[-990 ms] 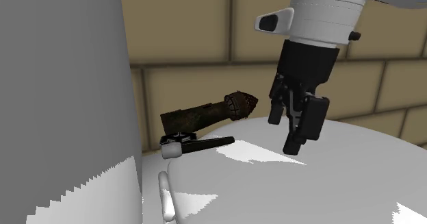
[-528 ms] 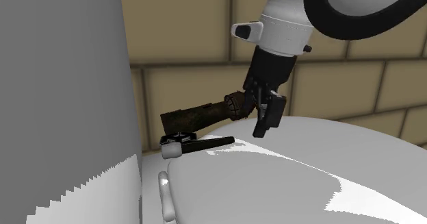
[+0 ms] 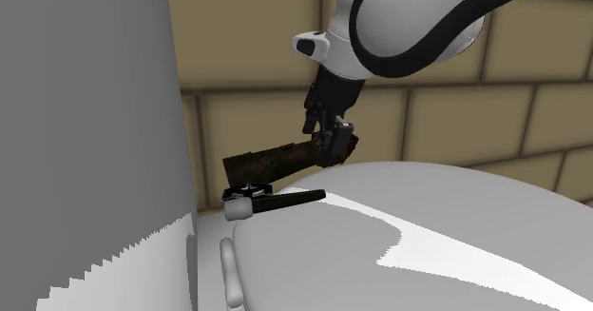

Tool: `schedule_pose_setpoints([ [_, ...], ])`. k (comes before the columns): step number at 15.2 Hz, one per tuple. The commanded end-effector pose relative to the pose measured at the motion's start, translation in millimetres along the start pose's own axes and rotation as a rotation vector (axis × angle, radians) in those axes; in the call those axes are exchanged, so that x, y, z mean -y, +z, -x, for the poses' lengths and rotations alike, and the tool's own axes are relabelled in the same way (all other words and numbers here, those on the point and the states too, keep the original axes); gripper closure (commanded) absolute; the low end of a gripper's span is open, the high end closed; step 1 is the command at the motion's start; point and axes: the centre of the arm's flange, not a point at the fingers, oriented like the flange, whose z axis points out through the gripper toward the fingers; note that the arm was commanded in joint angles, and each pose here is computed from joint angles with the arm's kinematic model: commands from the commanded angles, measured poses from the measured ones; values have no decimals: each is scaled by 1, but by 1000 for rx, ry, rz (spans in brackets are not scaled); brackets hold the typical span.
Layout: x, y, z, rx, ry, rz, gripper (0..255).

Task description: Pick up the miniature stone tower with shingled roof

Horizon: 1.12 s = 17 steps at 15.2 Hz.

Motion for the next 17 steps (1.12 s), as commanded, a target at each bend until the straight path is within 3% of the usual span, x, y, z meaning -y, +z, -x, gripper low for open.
schedule_pose_setpoints([
  [1, -19, 11, -8, -11, -44, 36, 0],
  [3, -38, 19, -15, -22, -84, 69, 0],
  [13, -21, 54, -10, -22, -84, 69, 0],
  [14, -20, 55, -12, -22, -84, 69, 255],
  [17, -22, 54, -9, -22, -84, 69, 255],
])
